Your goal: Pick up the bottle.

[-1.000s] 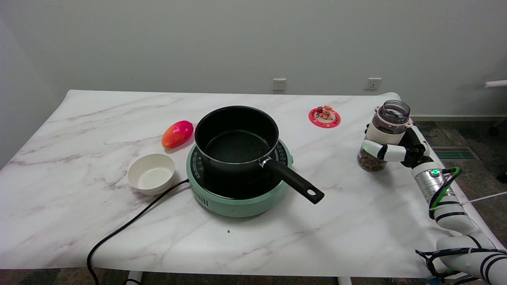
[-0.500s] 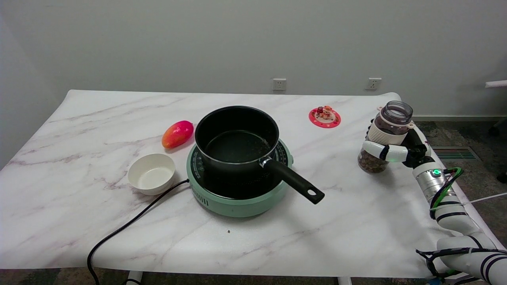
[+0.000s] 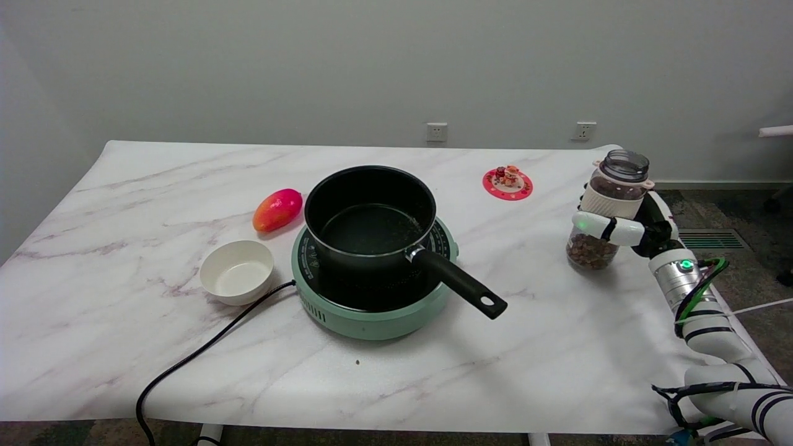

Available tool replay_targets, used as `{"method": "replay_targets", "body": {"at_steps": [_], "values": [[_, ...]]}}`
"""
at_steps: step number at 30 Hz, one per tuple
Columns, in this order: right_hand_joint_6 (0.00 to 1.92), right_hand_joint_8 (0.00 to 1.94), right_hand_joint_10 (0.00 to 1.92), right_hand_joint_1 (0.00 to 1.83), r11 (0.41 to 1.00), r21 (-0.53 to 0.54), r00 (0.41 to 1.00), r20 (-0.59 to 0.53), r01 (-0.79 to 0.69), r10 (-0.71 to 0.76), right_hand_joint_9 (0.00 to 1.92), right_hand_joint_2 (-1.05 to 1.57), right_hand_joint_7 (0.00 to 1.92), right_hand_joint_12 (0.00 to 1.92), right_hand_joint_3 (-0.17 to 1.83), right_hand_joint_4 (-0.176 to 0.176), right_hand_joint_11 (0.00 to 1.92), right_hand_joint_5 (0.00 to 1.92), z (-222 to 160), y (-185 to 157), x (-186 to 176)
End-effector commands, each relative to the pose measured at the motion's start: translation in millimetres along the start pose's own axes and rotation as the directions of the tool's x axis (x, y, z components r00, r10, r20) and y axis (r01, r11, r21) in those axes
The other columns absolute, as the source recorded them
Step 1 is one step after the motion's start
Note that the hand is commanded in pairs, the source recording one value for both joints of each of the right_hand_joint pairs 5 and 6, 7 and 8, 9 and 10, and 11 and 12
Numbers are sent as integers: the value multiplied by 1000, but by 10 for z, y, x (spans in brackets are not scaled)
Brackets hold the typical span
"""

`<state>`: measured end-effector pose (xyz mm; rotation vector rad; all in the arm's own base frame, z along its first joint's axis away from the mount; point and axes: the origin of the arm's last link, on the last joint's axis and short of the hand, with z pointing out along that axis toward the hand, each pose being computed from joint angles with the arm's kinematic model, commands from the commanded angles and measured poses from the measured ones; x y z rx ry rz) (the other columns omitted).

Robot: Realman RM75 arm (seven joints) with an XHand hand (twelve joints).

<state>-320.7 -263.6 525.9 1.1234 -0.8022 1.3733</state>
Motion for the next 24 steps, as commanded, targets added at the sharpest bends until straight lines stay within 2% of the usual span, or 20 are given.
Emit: {"method": "replay_targets", "body": {"at_steps": [1, 8, 14, 20, 24], "values": [[1920, 1920, 1378, 1408, 991, 124, 996, 61, 54, -62, 1378, 1324, 1920, 1227, 350, 0, 1227, 1920, 486, -436, -41], [1920, 1920, 1367, 1430, 972, 208, 977, 157, 107, -141, 1367, 1288, 1920, 1216, 350, 0, 1216, 1920, 938, -821, -302], [1920, 1920, 1350, 1449, 943, 303, 944, 245, 141, -219, 1350, 1253, 1920, 1206, 361, 0, 1206, 1920, 1285, -1197, -662], [1920, 1920, 1336, 1471, 889, 414, 882, 321, 197, -345, 1336, 1212, 1920, 1196, 378, 0, 1196, 1920, 1516, -1610, -1123], [1920, 1920, 1335, 1480, 844, 469, 813, 366, 259, -453, 1335, 1197, 1920, 1194, 386, 0, 1194, 1920, 1585, -1806, -1551]]}}
